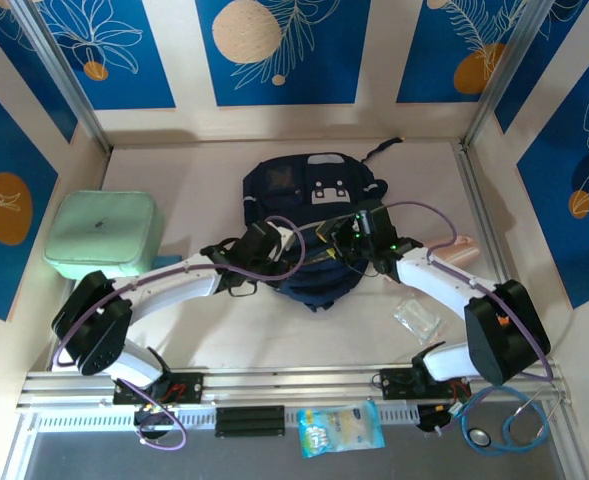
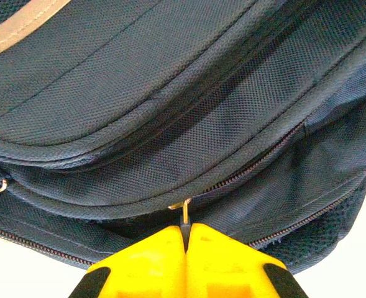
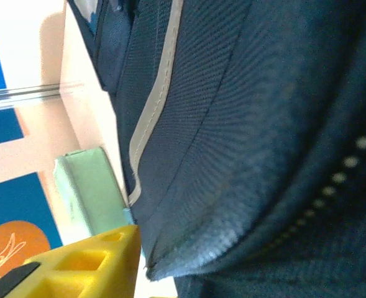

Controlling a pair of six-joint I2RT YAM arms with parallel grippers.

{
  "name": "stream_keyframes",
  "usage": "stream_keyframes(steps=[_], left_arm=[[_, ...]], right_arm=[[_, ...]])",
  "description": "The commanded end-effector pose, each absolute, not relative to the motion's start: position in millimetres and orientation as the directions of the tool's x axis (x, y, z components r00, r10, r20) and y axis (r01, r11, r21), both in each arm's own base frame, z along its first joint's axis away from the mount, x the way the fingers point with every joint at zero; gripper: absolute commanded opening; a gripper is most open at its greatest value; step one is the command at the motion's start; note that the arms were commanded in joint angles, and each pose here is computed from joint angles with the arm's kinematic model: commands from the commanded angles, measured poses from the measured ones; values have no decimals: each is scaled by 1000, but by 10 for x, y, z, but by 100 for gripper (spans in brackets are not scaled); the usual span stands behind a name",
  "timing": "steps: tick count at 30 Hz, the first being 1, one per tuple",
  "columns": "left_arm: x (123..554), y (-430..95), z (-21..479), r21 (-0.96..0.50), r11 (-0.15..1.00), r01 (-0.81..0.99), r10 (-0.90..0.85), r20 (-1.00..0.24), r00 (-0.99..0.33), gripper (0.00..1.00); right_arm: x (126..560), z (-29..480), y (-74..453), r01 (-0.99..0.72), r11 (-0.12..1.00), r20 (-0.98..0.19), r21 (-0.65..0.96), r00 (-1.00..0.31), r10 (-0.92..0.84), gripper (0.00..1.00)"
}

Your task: Pack the student bag

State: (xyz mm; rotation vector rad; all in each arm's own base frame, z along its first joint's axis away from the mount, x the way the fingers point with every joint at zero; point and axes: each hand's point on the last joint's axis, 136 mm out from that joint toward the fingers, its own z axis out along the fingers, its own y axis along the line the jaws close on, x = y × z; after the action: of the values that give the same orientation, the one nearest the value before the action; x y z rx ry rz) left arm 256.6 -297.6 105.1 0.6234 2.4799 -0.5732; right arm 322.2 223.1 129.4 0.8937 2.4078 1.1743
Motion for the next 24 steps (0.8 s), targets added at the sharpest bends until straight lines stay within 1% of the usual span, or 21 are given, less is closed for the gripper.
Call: stream_keyframes(steps=[1, 6, 8, 13, 19, 24], left_arm=[[2602, -3184, 1303, -284, 756, 590, 313, -635, -707, 0], [2670, -2966, 1235, -215, 806, 551, 327, -615, -717, 0], [2710, -2819, 1192, -189, 831, 523, 324, -600, -731, 0], [2819, -2380, 1070, -167, 877, 451, 296, -551, -780, 0], [2975, -2048, 1008, -182, 890, 419, 274, -521, -809, 0], [3008, -1930, 994, -163, 862, 481, 351, -494, -796, 0]], right_arm=[[3279, 1341, 2305, 403, 470, -7, 785, -753, 658, 36], [3283, 1356, 2245, 408, 484, -26, 774, -743, 669, 14], [3286, 1412, 2202, 393, 489, -44, 779, -743, 668, 10], [3261, 1579, 2063, 360, 499, -77, 788, -746, 661, 7], [3274, 1755, 1979, 316, 492, -84, 811, -770, 633, 6], [3283, 1840, 1955, 296, 499, -87, 814, -789, 609, 6]])
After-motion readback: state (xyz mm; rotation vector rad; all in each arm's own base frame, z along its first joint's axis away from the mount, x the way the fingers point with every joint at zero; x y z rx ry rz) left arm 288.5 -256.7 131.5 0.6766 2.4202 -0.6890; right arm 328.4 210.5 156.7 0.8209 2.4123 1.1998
